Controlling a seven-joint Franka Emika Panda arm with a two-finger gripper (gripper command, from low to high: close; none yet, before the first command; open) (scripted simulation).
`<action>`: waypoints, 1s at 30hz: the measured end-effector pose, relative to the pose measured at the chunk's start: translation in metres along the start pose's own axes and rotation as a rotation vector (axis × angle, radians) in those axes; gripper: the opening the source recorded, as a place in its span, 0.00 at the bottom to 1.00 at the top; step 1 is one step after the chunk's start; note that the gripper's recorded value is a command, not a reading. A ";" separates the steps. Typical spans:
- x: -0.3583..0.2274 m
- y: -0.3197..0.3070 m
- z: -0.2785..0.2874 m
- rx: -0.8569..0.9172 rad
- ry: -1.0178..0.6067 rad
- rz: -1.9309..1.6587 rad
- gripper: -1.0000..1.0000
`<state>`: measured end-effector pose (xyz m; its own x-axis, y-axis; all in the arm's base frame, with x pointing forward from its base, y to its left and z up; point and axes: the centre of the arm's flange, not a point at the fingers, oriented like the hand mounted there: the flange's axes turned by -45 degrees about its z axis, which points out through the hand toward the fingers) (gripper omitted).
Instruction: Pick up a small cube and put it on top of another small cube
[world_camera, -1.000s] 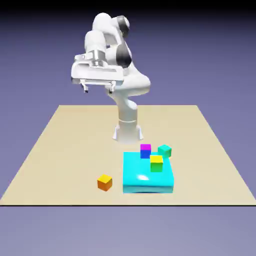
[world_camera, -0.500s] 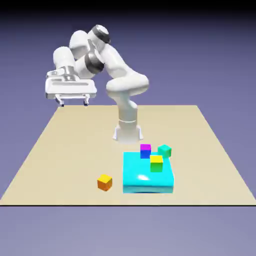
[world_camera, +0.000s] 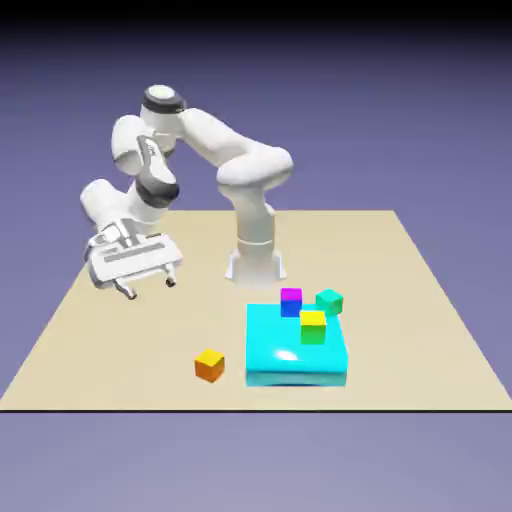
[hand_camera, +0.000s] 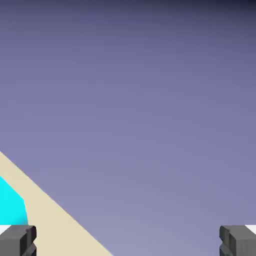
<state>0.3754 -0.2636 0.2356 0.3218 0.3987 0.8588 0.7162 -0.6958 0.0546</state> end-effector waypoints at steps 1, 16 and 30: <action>-0.012 -0.004 0.010 0.025 0.004 -0.007 0.50; -0.102 -0.058 0.143 0.209 0.037 -0.056 0.00; 0.124 -0.182 0.150 0.466 0.044 -0.205 0.00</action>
<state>0.3780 0.0023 0.2553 0.1266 0.4661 0.8757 0.9653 -0.2613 -0.0004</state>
